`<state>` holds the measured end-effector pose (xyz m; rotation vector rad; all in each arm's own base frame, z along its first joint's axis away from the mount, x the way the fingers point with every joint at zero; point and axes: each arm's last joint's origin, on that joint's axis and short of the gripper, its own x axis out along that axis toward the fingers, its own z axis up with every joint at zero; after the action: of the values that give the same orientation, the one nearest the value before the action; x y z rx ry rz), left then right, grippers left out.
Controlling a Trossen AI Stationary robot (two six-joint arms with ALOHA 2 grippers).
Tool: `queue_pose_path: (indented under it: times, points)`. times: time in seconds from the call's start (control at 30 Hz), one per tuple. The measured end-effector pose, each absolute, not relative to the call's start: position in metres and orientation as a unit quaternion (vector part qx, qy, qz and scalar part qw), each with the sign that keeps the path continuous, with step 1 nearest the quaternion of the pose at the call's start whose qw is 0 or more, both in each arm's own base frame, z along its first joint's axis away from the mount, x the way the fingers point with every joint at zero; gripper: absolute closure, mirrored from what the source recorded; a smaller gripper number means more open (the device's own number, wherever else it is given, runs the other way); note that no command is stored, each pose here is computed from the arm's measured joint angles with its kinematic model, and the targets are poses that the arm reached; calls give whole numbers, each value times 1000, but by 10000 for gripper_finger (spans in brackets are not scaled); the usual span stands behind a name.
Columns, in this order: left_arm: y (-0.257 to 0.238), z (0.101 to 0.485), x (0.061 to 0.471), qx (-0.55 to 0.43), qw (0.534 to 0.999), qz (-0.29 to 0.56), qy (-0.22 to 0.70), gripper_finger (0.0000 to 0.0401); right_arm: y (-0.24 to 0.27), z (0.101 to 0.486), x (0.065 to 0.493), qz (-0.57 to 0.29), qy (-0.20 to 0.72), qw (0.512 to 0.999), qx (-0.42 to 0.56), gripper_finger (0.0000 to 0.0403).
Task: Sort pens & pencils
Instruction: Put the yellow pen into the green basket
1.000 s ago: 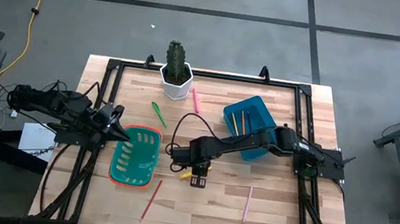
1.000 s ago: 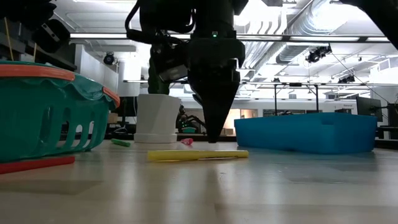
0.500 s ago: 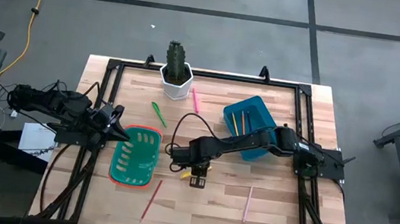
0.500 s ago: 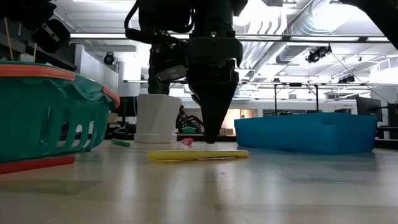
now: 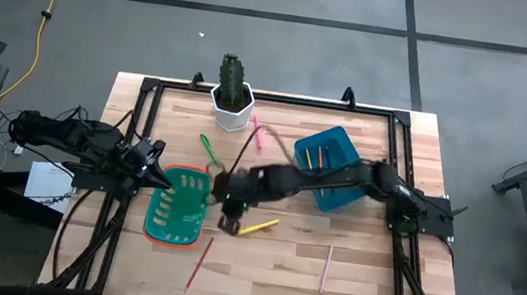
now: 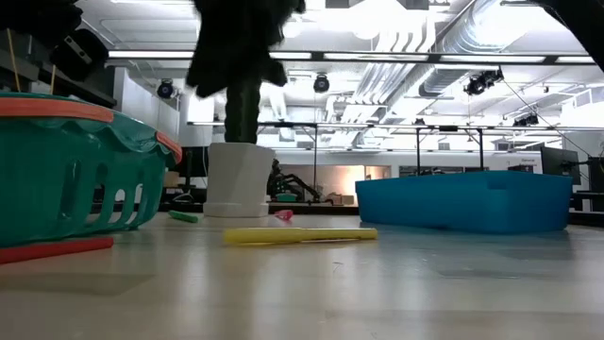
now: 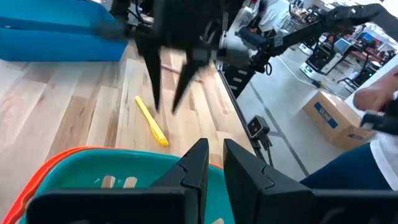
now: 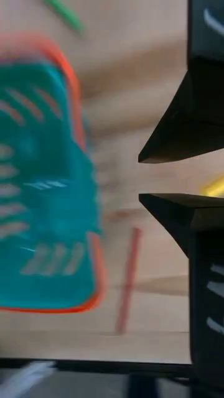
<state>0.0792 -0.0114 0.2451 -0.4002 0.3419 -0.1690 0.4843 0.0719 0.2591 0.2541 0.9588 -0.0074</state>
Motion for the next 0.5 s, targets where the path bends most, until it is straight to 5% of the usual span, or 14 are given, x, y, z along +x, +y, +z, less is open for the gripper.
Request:
queue_pose_path:
  times: [0.5]
  points:
    - [-11, 253, 92, -181, 973, -57, 130, 364, 47, 420, 422, -63, 194, 974, 95, 322]
